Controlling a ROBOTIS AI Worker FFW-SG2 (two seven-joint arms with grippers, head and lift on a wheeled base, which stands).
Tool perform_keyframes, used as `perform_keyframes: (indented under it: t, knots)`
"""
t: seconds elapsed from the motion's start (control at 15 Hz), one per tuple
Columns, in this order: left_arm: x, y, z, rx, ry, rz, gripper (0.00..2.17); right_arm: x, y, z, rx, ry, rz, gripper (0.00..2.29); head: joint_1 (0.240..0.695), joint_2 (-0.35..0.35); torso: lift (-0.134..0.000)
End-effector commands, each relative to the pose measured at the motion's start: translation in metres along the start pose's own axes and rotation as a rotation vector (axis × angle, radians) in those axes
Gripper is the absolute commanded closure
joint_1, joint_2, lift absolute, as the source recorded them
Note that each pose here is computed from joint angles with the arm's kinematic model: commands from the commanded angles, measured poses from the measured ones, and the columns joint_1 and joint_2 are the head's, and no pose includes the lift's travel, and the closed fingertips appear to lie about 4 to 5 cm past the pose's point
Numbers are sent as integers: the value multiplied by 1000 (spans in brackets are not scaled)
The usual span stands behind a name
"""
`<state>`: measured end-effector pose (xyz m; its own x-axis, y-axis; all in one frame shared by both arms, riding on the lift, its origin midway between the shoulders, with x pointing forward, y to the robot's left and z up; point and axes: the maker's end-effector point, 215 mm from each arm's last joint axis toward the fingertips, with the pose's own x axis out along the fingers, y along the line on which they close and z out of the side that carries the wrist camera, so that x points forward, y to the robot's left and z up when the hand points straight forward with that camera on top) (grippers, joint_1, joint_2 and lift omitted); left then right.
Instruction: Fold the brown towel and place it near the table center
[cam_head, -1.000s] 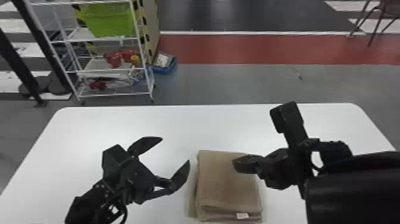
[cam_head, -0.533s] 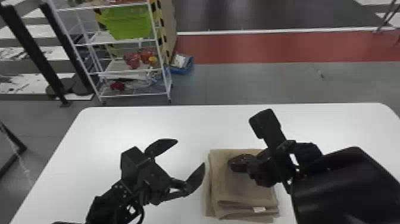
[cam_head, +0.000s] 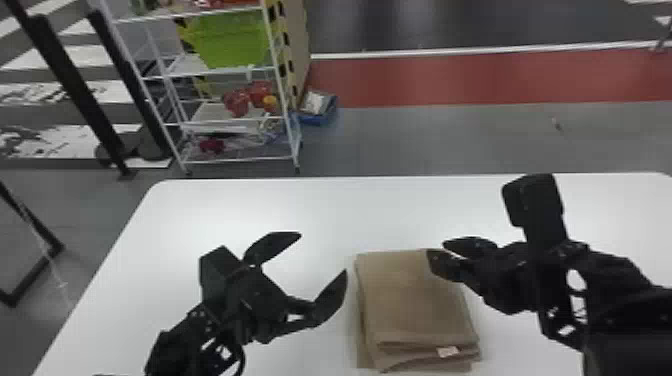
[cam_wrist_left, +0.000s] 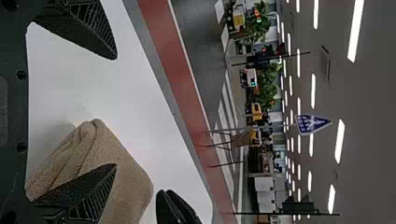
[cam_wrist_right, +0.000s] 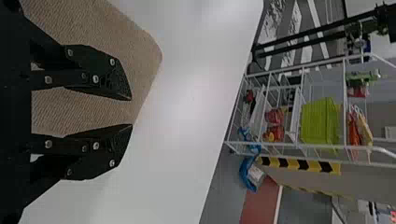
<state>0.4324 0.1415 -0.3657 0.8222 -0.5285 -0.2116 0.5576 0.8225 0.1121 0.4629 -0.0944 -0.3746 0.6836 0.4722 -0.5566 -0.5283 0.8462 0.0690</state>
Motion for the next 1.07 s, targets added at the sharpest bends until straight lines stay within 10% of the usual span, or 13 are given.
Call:
perform_keyframes:
  t: [0.0,0.33,1.0]
  knots:
    - [-15,8,7,-83,-74,26,53,-32,-40,1,53,-143,-70,29,695,79,-122]
    - [-80,26,51,-45,-339,230,53,-121,-81,5,-15,-504,-209,29,695,-3,-122]
    - [-113,34,0,-32,-221,288,53,-137,-97,-60,-24,-512,-296,60,695,-62,-122]
